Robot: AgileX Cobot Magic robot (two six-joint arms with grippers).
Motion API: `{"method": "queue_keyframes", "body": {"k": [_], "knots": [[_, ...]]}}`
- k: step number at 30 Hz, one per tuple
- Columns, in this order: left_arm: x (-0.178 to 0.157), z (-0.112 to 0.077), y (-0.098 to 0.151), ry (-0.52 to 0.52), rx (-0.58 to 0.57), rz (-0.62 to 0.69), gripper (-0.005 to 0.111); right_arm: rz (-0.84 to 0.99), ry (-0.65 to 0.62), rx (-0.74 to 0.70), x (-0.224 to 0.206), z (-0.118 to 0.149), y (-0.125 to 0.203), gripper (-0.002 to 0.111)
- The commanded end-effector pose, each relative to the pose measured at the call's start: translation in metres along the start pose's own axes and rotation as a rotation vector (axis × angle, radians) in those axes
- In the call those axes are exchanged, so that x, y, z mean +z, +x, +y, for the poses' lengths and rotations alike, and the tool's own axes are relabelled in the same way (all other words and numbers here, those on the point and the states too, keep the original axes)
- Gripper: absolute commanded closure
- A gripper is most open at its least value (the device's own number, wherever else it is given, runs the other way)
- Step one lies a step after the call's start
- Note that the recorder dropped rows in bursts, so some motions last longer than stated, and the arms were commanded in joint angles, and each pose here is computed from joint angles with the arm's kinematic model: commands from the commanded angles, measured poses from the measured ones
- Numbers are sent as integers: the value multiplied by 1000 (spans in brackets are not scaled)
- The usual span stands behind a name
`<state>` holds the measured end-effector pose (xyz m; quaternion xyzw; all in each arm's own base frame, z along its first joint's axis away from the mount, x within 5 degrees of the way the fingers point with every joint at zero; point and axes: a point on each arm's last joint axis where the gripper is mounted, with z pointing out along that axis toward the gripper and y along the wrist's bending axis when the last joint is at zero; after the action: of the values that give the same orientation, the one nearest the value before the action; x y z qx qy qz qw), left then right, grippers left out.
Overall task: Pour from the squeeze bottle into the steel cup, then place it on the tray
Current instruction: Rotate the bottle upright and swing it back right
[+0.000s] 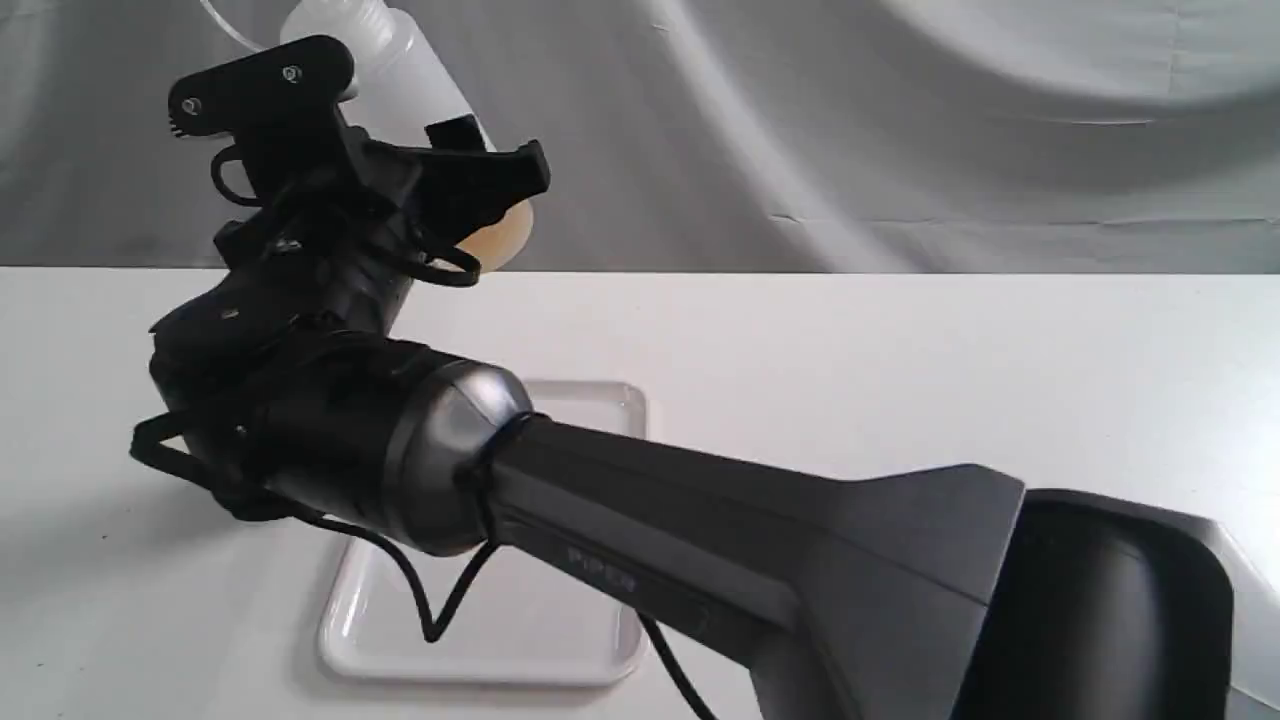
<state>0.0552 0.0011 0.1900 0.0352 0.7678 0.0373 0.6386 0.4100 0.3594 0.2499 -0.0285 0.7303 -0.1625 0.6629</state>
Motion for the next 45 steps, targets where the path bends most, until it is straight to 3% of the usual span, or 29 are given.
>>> {"method": "queue_keyframes", "body": {"k": [1, 12, 18, 29, 37, 45], "knots": [[0, 0, 1, 0, 1, -8, 98, -30, 15, 12, -6, -12, -18, 74], [0, 0, 1, 0, 1, -8, 98, 6, -39, -42, -22, -37, -24, 74], [0, 0, 1, 0, 1, -8, 98, 91, -107, 29, -34, -64, -36, 74], [0, 0, 1, 0, 1, -8, 98, 48, -496, 139, -64, -123, -72, 74], [0, 0, 1, 0, 1, -8, 98, 40, -532, 149, -74, -169, -71, 74], [0, 0, 1, 0, 1, -8, 98, 103, -540, 254, -74, -176, -69, 74]]}}
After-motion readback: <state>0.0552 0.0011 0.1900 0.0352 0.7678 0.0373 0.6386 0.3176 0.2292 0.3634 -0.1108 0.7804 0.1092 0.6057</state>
